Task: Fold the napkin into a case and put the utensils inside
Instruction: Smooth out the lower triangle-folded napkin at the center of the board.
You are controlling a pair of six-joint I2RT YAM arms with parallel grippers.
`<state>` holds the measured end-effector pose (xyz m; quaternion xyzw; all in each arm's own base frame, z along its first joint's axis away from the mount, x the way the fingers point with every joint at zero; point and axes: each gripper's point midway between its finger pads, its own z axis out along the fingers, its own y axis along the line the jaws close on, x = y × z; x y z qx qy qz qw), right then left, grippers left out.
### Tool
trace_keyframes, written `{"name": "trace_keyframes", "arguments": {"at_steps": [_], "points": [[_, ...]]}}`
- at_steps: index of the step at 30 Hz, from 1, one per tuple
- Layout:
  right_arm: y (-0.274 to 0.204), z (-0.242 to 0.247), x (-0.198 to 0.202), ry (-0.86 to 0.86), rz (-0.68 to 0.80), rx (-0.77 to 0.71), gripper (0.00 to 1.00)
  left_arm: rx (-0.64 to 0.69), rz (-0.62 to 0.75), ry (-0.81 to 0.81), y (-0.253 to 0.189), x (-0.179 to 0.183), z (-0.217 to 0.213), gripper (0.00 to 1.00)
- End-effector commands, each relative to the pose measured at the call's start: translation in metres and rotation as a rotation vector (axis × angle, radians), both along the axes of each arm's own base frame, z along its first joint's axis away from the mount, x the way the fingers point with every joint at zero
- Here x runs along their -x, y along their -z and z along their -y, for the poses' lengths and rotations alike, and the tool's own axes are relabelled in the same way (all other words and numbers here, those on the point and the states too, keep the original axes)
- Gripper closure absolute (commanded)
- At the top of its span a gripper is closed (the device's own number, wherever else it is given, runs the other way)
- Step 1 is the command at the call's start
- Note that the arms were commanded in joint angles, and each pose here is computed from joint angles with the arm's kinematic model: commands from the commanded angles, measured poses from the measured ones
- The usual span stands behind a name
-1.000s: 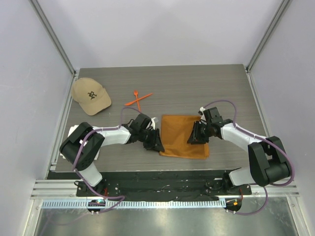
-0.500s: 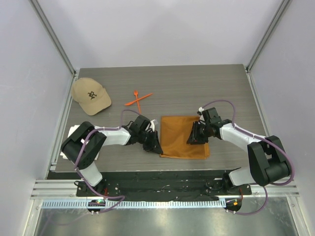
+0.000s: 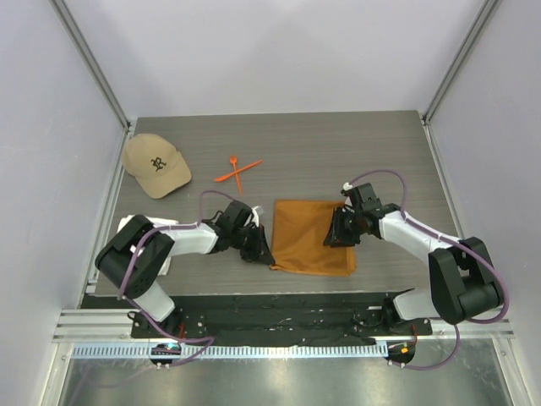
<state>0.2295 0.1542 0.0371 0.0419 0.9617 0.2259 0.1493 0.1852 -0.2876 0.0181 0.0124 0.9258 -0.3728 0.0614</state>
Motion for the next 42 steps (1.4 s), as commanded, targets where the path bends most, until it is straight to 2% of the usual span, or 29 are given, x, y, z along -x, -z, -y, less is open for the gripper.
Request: {"name": "trace_keyframes", "arguments": {"at_steps": [1,2,5,7,10,15,20,27,35,42], "points": [[-0.009,-0.003,-0.008,0.009,0.047,-0.020,0.68,-0.111,0.060,-0.006,-0.005,-0.005,-0.020,0.82],[-0.008,0.003,-0.006,0.046,0.033,0.006,0.68,-0.125,0.078,0.007,-0.008,-0.007,-0.022,0.74],[-0.007,0.037,-0.014,0.210,0.045,0.096,0.66,-0.186,0.093,0.024,-0.020,-0.010,-0.029,0.65],[-0.008,0.061,-0.013,0.316,0.045,0.104,0.65,-0.210,0.122,0.040,-0.030,-0.014,-0.032,0.63],[-0.008,0.076,-0.009,0.381,0.056,0.098,0.63,-0.190,0.167,0.047,-0.050,-0.020,-0.029,0.63],[0.001,0.080,0.002,0.459,-0.009,0.090,0.65,-0.143,0.207,0.061,-0.066,-0.026,-0.021,0.65],[0.010,0.075,0.009,0.487,-0.039,0.053,0.79,0.033,0.221,0.089,-0.079,-0.030,0.011,0.84],[0.031,0.081,0.030,0.514,-0.099,0.090,0.91,0.041,0.186,0.062,-0.051,-0.040,0.023,0.87],[0.049,0.057,0.038,0.455,-0.149,0.017,0.92,-0.108,0.126,-0.022,0.006,-0.035,-0.003,0.89],[0.041,0.019,0.027,0.310,-0.144,-0.023,0.92,-0.214,0.182,-0.111,0.003,-0.035,-0.034,0.89]]}}
